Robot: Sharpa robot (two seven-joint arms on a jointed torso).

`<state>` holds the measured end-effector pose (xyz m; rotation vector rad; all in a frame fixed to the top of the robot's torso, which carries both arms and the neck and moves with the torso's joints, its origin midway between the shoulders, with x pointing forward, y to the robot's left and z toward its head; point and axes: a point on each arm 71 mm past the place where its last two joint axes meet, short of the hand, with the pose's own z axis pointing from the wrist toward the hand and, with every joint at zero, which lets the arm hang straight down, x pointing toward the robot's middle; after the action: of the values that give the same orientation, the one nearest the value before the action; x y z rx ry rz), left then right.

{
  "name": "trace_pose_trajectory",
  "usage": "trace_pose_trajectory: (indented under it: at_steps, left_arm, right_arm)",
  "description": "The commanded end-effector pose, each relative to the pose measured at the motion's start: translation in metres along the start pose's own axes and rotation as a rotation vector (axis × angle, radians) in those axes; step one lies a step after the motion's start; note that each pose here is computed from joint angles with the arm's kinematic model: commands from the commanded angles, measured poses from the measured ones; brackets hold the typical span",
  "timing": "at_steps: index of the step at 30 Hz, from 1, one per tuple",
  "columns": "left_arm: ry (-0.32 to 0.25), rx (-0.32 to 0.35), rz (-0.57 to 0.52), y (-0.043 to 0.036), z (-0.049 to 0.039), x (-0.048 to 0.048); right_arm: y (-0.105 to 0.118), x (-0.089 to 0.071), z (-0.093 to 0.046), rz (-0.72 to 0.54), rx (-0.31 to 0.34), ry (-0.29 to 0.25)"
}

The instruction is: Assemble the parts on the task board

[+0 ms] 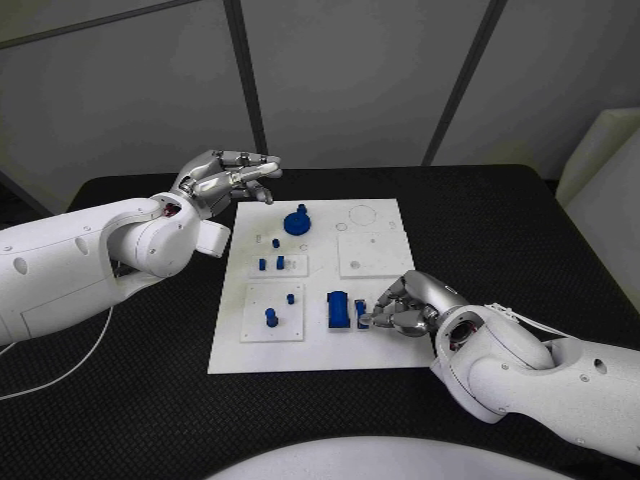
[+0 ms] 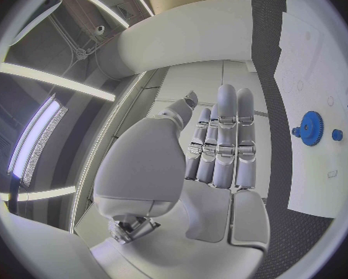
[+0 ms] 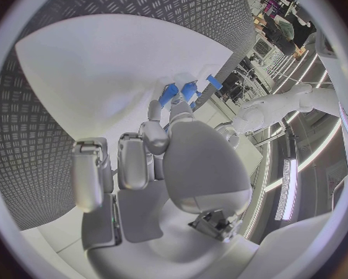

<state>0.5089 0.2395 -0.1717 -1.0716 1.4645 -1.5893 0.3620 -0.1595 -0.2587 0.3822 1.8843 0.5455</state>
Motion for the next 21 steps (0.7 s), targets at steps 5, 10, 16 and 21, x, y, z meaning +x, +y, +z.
trace_pose_trajectory:
  at_steps: [5,10,16,21]
  left_arm:
    - [0.007,0.002,-0.005,-0.0009,0.0009,0.0013]
    - [0.007,0.001,-0.005,-0.0007,0.0012,0.0015]
    - [0.007,0.001,-0.004,-0.0007,0.0012,0.0015]
    - [0.008,0.000,-0.005,-0.0006,0.0013,0.0018]
  right_arm:
    - [0.003,-0.001,0.000,-0.020,-0.025,-0.005]
    - [0.002,0.000,0.003,-0.019,-0.020,-0.010]
    - [0.000,0.000,0.007,-0.019,-0.013,-0.012]
    - [-0.003,0.001,0.011,-0.026,-0.007,-0.015]
